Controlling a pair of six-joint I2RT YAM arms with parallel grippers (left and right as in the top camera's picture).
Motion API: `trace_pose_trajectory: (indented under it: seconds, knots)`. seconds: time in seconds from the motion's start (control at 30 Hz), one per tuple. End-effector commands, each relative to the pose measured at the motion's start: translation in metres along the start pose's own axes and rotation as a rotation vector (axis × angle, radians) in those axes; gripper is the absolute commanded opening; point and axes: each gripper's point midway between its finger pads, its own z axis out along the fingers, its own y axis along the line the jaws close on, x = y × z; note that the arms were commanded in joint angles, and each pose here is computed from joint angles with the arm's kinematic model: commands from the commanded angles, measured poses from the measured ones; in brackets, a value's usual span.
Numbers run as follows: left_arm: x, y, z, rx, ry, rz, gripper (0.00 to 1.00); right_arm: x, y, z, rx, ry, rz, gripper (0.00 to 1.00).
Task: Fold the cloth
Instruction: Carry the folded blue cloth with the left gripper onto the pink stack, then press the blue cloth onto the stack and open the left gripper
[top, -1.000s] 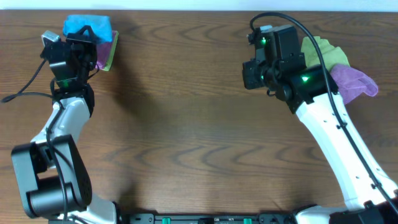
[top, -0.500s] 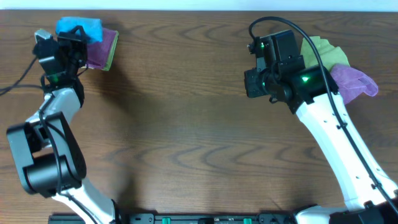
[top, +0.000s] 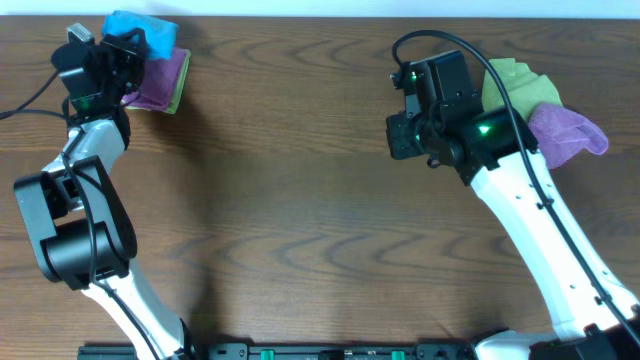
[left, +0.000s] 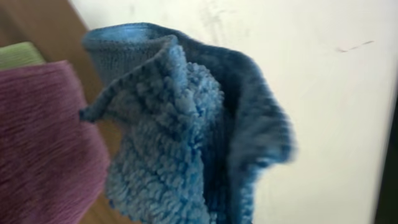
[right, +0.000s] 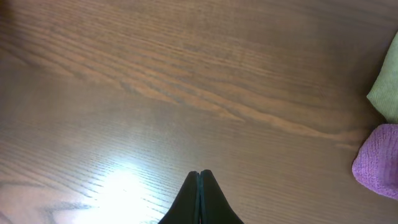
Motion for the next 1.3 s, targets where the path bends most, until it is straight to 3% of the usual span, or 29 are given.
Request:
trace_pose_trajectory:
  seconds: [0.0, 1.03, 1.07, 1.1, 1.13, 1.2, 1.23, 1.27]
  knots:
    - [-0.007, 0.007, 0.001, -0.035, -0.016, 0.048, 0.06, -0.01, 0.003, -0.008, -0.001, -0.043, 0.022, 0.01]
    - [0.006, 0.07, -0.013, -0.282, 0.041, -0.037, 0.08, -0.017, 0.011, -0.009, -0.019, -0.073, 0.053, 0.01]
    - [0.005, 0.071, -0.014, -0.284, 0.039, -0.039, 0.11, -0.017, 0.011, -0.009, -0.019, -0.073, 0.053, 0.02]
    - [0.004, 0.073, -0.015, -0.291, 0.038, -0.045, 0.26, -0.017, 0.011, -0.009, -0.019, -0.073, 0.053, 0.01]
    - [0.003, 0.075, -0.017, -0.297, 0.04, -0.05, 0.49, -0.017, 0.011, -0.009, -0.019, -0.074, 0.053, 0.01]
    - [0.002, 0.081, -0.02, -0.312, 0.048, -0.066, 0.7, -0.017, 0.011, -0.009, -0.019, -0.075, 0.053, 0.02]
    - [0.002, 0.082, -0.022, -0.315, 0.053, -0.073, 0.76, -0.018, 0.012, -0.009, -0.02, -0.077, 0.053, 0.01]
    - [0.001, 0.084, -0.024, -0.316, 0.059, -0.08, 0.9, -0.018, 0.012, -0.009, -0.02, -0.079, 0.053, 0.01]
